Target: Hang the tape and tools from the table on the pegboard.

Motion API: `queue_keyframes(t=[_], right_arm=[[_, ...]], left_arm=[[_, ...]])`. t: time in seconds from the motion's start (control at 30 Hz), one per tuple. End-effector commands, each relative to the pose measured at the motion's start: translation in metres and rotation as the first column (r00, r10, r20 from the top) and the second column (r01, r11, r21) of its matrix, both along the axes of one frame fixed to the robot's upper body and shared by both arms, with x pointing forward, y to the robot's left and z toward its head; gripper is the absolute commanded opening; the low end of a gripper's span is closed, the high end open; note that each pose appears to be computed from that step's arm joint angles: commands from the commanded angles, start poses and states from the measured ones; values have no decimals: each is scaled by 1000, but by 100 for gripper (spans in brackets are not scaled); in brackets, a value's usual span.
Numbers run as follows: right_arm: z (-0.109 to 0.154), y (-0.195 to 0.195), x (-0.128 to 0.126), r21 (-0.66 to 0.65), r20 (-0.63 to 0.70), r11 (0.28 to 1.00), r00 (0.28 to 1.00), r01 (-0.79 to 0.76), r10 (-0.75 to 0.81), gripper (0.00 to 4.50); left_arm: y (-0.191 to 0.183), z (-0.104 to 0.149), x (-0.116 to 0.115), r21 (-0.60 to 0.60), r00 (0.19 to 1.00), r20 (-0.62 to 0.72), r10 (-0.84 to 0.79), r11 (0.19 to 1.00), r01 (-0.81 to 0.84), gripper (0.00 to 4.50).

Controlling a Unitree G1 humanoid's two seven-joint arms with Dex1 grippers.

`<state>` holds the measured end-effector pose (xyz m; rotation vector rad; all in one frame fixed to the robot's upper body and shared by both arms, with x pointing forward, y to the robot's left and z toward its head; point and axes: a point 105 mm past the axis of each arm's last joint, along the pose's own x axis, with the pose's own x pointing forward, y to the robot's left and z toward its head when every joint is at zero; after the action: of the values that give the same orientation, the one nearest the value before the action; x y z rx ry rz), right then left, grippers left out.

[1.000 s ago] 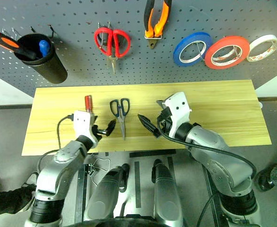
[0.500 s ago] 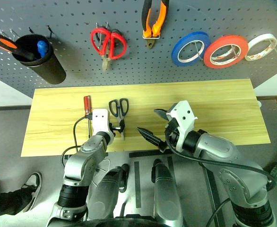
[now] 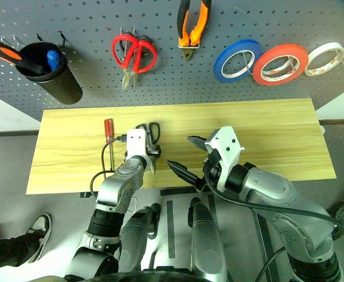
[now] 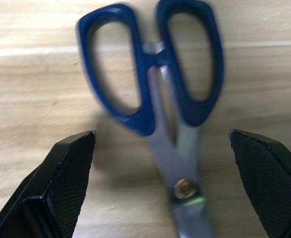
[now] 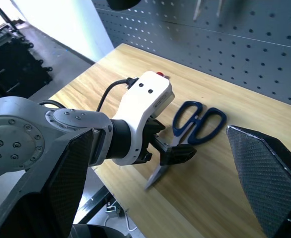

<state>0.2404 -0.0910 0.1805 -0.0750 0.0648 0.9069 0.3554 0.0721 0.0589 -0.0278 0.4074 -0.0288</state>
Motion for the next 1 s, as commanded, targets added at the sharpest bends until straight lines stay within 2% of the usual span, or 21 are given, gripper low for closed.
queue_keyframes(t=[0.03,0.33,0.57,0.7,0.93,1.0], right_arm=[[11,5,-9,8,54,1000,998,-26,25,446],[12,2,-6,4,60,1000,998,-12,12,446],[14,2,-7,0,67,1000,998,-9,9,446],[15,1,-6,-4,72,1000,997,-3,4,450],[17,2,-4,-4,82,1000,997,2,-2,450],[17,2,-4,-4,84,1000,996,4,-4,450]], left_arm=[[-14,-15,-13,-5,998,-66,7,1000,-7,450],[-7,-29,-22,48,991,-130,41,998,-35,450],[-8,-43,-26,27,981,-185,59,998,-55,450],[-7,-51,-31,31,975,-213,69,997,-64,361],[-7,-53,-32,30,972,-227,68,998,-63,121],[-7,-53,-31,30,972,-225,66,998,-61,76]])
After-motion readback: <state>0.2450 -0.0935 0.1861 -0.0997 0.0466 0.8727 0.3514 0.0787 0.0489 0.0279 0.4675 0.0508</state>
